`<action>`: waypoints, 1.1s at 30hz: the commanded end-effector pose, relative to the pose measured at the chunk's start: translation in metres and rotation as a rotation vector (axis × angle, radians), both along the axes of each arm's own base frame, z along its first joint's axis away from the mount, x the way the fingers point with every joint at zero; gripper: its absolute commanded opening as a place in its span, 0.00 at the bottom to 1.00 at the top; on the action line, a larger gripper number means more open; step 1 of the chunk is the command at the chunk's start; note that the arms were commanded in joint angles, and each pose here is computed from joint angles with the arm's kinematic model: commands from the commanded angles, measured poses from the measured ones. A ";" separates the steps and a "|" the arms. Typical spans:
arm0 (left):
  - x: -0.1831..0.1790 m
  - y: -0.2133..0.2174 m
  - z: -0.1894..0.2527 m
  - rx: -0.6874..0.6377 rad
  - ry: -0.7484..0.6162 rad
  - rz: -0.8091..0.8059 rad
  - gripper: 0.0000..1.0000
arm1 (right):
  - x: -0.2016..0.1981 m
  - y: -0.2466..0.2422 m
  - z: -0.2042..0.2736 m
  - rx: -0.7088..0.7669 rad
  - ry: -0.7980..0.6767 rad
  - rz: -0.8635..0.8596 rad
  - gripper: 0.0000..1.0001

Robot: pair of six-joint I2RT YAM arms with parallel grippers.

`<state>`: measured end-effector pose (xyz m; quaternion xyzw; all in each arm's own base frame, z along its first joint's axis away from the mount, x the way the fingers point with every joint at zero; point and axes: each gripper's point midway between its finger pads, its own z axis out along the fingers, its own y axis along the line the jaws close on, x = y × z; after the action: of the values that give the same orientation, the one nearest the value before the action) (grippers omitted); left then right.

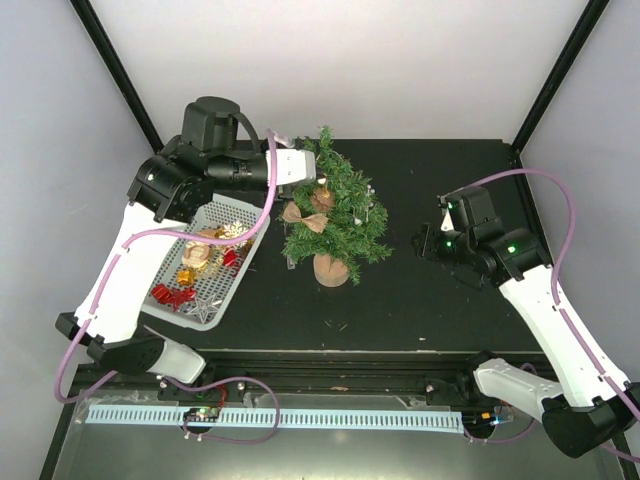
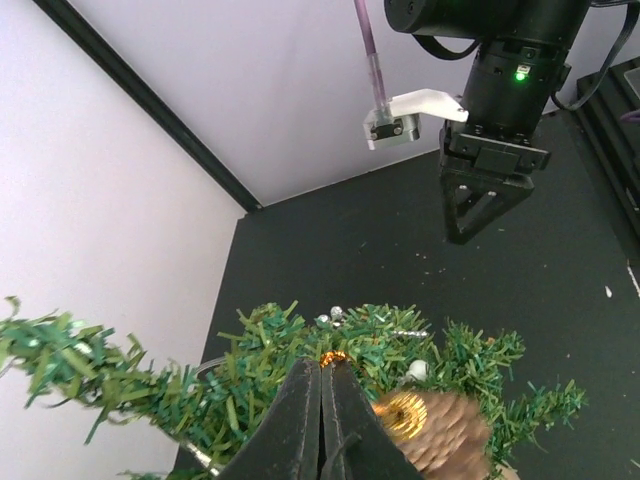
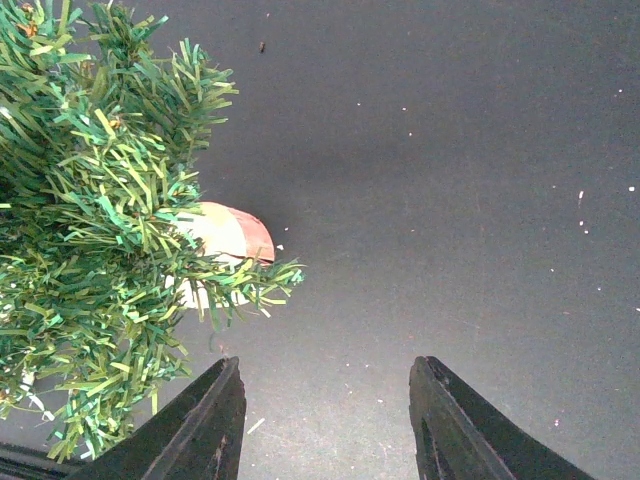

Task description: Decorate the small christmas tree

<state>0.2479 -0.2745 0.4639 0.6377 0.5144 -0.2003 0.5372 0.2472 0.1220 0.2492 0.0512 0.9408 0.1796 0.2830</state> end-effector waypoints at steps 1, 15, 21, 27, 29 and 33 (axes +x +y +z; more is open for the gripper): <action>0.000 -0.010 0.012 -0.027 -0.030 -0.018 0.02 | 0.005 -0.003 0.000 0.000 -0.021 -0.020 0.47; 0.014 -0.024 -0.007 0.008 -0.005 -0.004 0.02 | 0.004 -0.004 -0.004 -0.006 -0.019 -0.016 0.47; 0.014 -0.031 -0.012 0.023 -0.004 -0.012 0.02 | 0.002 -0.004 -0.006 -0.007 -0.015 -0.016 0.46; 0.017 -0.033 -0.018 0.032 0.004 -0.005 0.01 | 0.002 -0.005 -0.004 -0.008 -0.020 -0.017 0.46; 0.019 -0.033 -0.020 0.034 0.004 0.000 0.02 | 0.001 -0.005 -0.004 -0.009 -0.018 -0.017 0.46; 0.020 -0.033 -0.020 0.036 0.006 0.006 0.02 | 0.001 -0.006 -0.005 -0.008 -0.018 -0.018 0.46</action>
<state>0.2666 -0.3048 0.4375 0.6493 0.5257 -0.1944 0.5140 0.2460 0.1210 0.2406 0.0518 0.9423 0.1769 0.2794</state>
